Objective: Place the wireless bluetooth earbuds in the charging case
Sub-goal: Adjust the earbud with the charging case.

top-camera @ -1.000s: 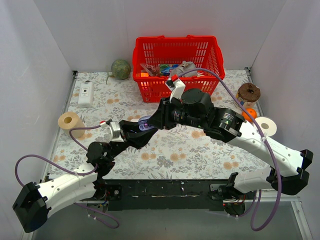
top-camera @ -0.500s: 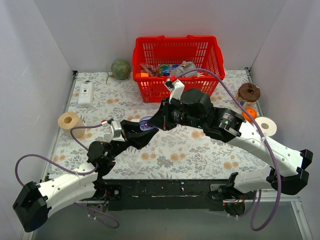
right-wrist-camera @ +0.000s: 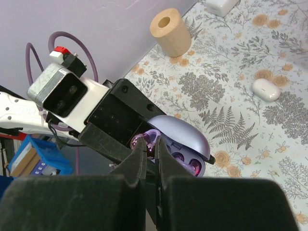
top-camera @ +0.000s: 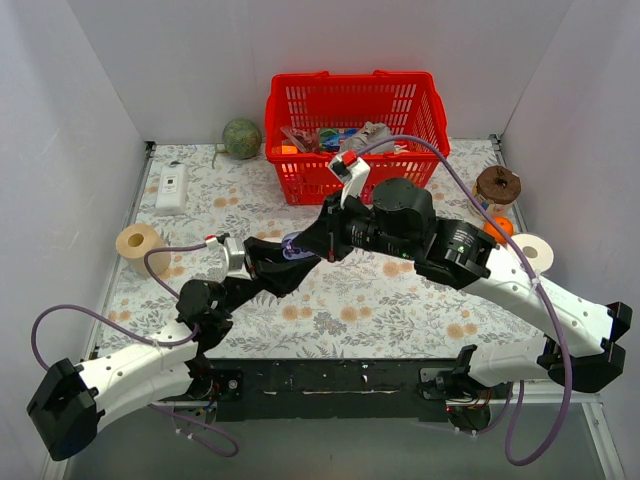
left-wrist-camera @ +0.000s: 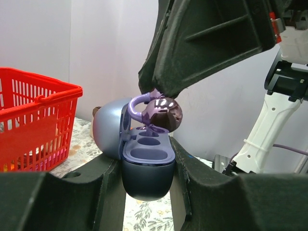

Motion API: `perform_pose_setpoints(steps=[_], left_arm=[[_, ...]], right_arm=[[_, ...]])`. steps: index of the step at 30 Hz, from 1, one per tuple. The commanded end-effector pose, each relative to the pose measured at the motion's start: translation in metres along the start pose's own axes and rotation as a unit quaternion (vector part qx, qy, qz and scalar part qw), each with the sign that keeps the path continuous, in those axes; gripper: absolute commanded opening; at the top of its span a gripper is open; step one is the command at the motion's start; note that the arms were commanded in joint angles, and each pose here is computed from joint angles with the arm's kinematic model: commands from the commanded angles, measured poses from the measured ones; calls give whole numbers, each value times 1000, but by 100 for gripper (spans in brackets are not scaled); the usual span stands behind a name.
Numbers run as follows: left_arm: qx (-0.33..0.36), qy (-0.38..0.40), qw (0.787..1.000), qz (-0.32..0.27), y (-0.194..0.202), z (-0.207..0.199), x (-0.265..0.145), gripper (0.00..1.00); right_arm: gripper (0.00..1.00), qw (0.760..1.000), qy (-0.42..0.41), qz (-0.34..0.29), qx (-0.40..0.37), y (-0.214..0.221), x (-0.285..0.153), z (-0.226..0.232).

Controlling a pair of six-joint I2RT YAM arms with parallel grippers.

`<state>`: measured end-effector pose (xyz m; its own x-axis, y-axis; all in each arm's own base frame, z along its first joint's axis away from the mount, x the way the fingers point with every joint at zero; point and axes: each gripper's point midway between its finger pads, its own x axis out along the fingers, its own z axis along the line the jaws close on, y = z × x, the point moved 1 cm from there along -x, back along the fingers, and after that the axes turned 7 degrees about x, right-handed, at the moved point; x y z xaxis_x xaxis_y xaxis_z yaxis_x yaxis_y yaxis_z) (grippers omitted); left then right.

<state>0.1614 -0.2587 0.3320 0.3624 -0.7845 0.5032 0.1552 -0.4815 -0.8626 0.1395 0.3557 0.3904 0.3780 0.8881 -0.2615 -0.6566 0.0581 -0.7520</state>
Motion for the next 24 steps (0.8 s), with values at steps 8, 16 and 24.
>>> perform_pose_setpoints(steps=[8,16,24], left_arm=[[-18,15,999,-23,-22,-5,18,0],[-20,22,999,-22,-24,-7,22,0],[-22,26,999,-18,-21,-8,24,0]], right_arm=[[1,994,-26,-59,-83,-13,-10,17],[1,988,9,-98,-119,-11,-10,1],[1,980,17,-139,-142,-20,-15,0]])
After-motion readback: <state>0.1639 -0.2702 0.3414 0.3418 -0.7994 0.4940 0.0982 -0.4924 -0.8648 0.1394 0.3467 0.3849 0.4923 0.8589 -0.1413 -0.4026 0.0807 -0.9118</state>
